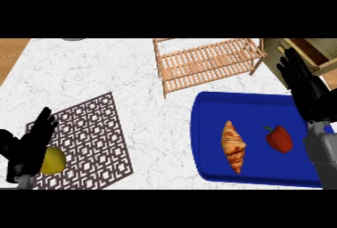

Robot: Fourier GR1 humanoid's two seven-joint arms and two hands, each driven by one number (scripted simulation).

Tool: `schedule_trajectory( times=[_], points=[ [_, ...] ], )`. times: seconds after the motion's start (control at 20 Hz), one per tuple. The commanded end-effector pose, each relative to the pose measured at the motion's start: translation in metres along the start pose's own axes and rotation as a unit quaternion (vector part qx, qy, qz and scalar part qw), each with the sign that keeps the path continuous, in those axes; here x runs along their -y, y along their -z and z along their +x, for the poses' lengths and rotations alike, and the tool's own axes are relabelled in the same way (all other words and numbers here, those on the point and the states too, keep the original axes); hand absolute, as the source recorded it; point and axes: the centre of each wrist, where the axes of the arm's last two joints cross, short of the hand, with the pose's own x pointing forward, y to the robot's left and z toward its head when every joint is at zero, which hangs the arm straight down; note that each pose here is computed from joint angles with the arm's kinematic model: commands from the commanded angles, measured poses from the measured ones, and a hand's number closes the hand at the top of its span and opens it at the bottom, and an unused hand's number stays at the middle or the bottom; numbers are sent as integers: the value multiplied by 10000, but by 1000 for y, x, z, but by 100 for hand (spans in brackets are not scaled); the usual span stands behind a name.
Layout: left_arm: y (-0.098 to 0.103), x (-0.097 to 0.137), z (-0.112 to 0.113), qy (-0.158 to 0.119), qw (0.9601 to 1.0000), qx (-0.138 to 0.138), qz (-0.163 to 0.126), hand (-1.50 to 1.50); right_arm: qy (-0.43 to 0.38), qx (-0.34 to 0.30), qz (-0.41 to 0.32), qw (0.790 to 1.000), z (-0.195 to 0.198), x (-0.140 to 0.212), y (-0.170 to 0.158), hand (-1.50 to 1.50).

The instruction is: Pick the bell pepper from the tray and place it in the tiered shelf

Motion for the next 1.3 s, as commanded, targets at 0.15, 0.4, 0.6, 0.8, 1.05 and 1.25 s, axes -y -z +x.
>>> schedule_trajectory(
  times=[0.15,0.4,0.6,0.8,1.05,1.25],
  points=[
    [-8,35,-5,621,9939,332,-850,0,-1785,-284,-1002,9784,14,108,-38,-150],
    [-14,58,-3,862,9841,419,-1495,0,-2943,-1407,-2427,9136,-15,183,-93,150],
    [-19,69,-12,855,9819,346,-1652,0,-1308,-486,-1768,9743,-48,185,-108,-150],
    [-4,79,18,874,9814,426,-1657,0,-1619,-294,-656,9842,-36,185,-110,-150],
    [-10,58,2,945,9821,348,-1594,0,-2059,-610,245,9764,-14,150,-110,-150],
    [-8,67,2,962,9804,358,-1679,0,-3112,-1576,856,9333,26,131,-87,-150]
  ],
)
